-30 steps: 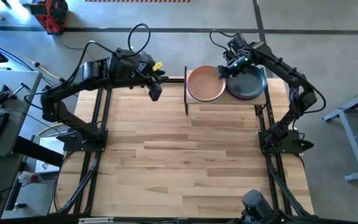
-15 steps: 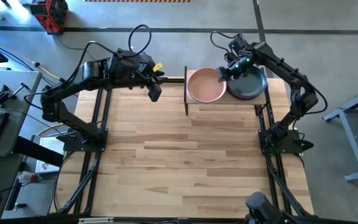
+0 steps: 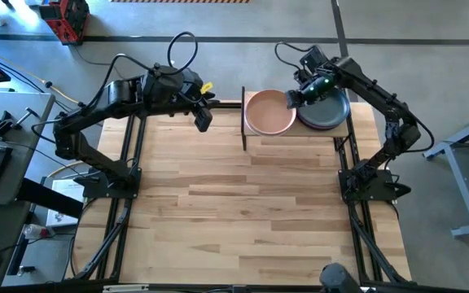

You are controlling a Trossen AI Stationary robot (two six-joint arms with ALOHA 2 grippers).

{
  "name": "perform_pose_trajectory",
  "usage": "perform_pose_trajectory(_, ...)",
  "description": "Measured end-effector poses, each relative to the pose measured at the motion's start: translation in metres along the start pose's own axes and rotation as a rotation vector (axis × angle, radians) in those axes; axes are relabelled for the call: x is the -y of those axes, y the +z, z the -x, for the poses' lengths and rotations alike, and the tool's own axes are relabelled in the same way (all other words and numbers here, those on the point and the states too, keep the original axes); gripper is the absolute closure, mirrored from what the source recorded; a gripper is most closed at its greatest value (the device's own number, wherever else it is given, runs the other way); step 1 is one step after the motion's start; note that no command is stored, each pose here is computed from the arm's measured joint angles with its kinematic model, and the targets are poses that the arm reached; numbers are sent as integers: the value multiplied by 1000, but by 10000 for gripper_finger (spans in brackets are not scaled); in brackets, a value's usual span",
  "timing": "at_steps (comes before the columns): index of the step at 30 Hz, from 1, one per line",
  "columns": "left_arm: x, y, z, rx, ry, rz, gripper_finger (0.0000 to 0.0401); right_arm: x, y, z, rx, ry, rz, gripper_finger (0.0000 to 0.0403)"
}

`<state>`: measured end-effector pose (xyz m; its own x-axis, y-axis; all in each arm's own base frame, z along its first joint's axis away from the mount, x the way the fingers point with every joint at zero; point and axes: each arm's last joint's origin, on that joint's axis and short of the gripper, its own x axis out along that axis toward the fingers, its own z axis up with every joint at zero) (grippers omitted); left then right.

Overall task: Place and stack plates onto a shelf
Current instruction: Return to Home Position

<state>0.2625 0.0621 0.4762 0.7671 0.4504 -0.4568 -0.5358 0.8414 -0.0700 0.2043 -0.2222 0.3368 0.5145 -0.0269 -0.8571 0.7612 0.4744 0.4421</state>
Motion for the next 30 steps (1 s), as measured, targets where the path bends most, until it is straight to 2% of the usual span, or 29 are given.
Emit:
perform_pose_trajectory(9, 0, 0, 0, 3, 12, 26, 288, -27, -11, -14, 7, -158, 99, 263)
perform_pose_trajectory(19, 0, 0, -1, 1, 12, 29, 288, -34, -14, -23, -6, -220, 130, 263)
perform_pose_trajectory(30, 0, 0, -2, -2, 13, 43, 288, -36, -12, -36, -43, -228, 148, 263)
